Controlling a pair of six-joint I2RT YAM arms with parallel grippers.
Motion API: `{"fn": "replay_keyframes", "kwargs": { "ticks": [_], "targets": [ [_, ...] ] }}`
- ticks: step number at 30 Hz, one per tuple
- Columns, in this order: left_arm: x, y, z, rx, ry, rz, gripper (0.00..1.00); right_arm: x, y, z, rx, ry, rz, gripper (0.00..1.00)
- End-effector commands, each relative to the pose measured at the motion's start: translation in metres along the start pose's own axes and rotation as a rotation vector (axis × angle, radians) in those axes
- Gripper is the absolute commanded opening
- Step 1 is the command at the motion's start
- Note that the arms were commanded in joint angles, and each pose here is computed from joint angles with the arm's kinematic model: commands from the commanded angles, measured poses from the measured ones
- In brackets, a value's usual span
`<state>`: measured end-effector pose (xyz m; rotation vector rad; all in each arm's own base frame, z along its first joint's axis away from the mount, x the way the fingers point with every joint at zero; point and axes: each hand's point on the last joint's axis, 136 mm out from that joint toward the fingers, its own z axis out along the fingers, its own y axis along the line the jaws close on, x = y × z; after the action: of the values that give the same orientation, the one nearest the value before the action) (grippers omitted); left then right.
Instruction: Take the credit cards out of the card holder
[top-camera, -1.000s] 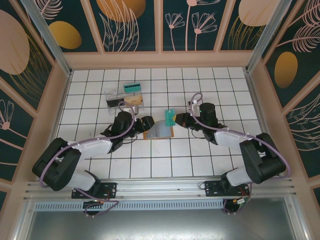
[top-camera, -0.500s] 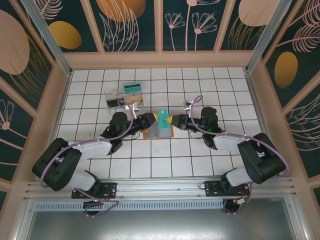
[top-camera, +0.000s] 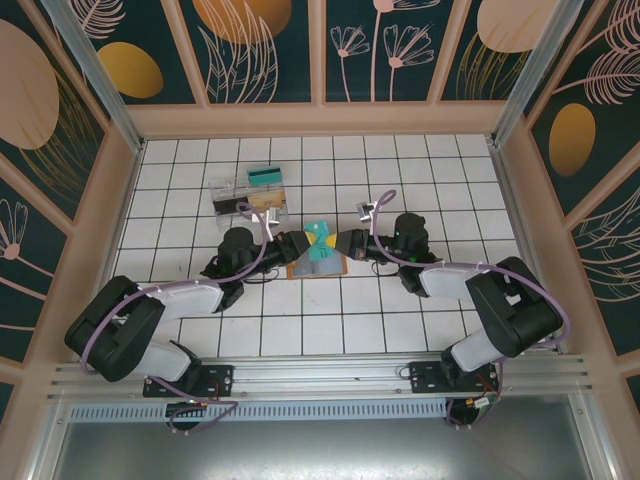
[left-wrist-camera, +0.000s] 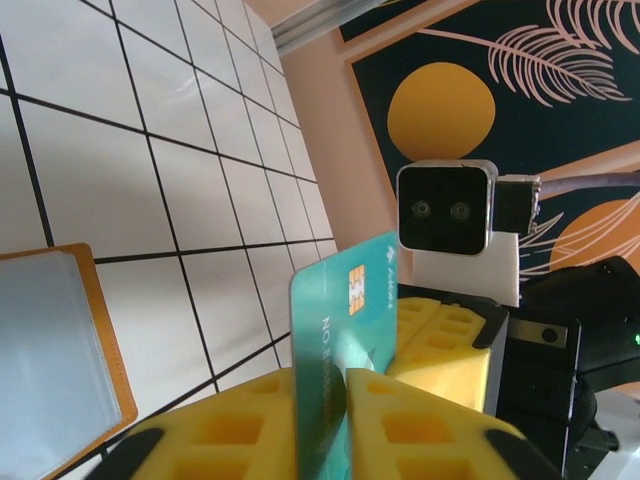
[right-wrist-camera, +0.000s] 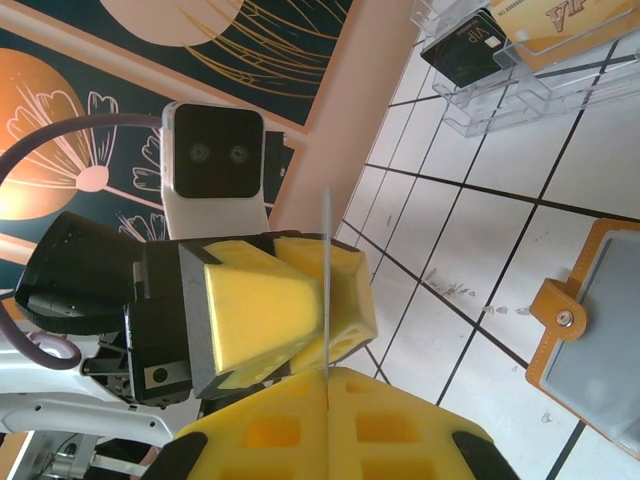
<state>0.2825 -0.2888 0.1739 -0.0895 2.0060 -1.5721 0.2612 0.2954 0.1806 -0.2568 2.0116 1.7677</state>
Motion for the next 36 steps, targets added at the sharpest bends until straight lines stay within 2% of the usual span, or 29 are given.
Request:
{"fn": "replay_keyframes", "kwargs": {
  "ticks": [1, 4, 6, 8, 9, 10, 14, 19, 22, 27, 30, 34, 36],
  "targets": [
    [0.002, -0.017, -0.004, 0.065, 0.003, 0.032, 0.12, -0.012, 0.02, 0.004, -0.065, -0.014, -0.068, 0.0],
    [0.001, -0.02, -0.006, 0.075, -0.002, 0.034, 0.0, -0.012, 0.018, 0.004, -0.061, -0.017, -0.068, 0.0],
    [0.0, -0.023, -0.007, 0.082, -0.005, 0.035, 0.0, -0.011, 0.017, 0.004, -0.056, -0.017, -0.069, 0.03],
    [-0.001, -0.026, -0.008, 0.079, -0.009, 0.043, 0.0, -0.012, 0.014, 0.003, -0.042, -0.022, -0.069, 0.37],
    [-0.003, -0.026, -0.008, 0.068, -0.012, 0.052, 0.0, -0.013, 0.012, 0.001, -0.028, -0.03, -0.073, 0.5],
    [-0.005, -0.026, -0.008, 0.055, -0.018, 0.065, 0.0, -0.014, 0.009, -0.001, -0.008, -0.038, -0.076, 0.58],
    [-0.016, -0.017, -0.01, -0.076, -0.037, 0.144, 0.0, -0.02, -0.002, -0.013, 0.092, -0.075, -0.114, 0.73],
    [-0.05, 0.007, -0.025, -0.394, -0.114, 0.343, 0.0, -0.032, -0.005, -0.031, 0.236, -0.15, -0.223, 0.87],
    [-0.073, 0.015, -0.039, -0.556, -0.166, 0.491, 0.0, -0.038, 0.001, -0.04, 0.274, -0.198, -0.286, 0.96],
    [-0.095, 0.005, -0.05, -0.64, -0.185, 0.79, 0.0, -0.037, 0.012, -0.053, 0.29, -0.326, -0.379, 0.99],
    [-0.112, 0.002, -0.058, -0.738, -0.199, 0.95, 0.0, -0.032, 0.019, -0.059, 0.315, -0.381, -0.449, 0.99],
    [-0.129, -0.004, -0.051, -0.824, -0.101, 1.188, 0.0, -0.033, 0.023, -0.071, 0.351, -0.423, -0.486, 0.99],
    [-0.137, 0.0, -0.041, -0.865, 0.005, 1.32, 0.0, -0.034, 0.024, -0.075, 0.357, -0.443, -0.49, 0.99]
  ]
}}
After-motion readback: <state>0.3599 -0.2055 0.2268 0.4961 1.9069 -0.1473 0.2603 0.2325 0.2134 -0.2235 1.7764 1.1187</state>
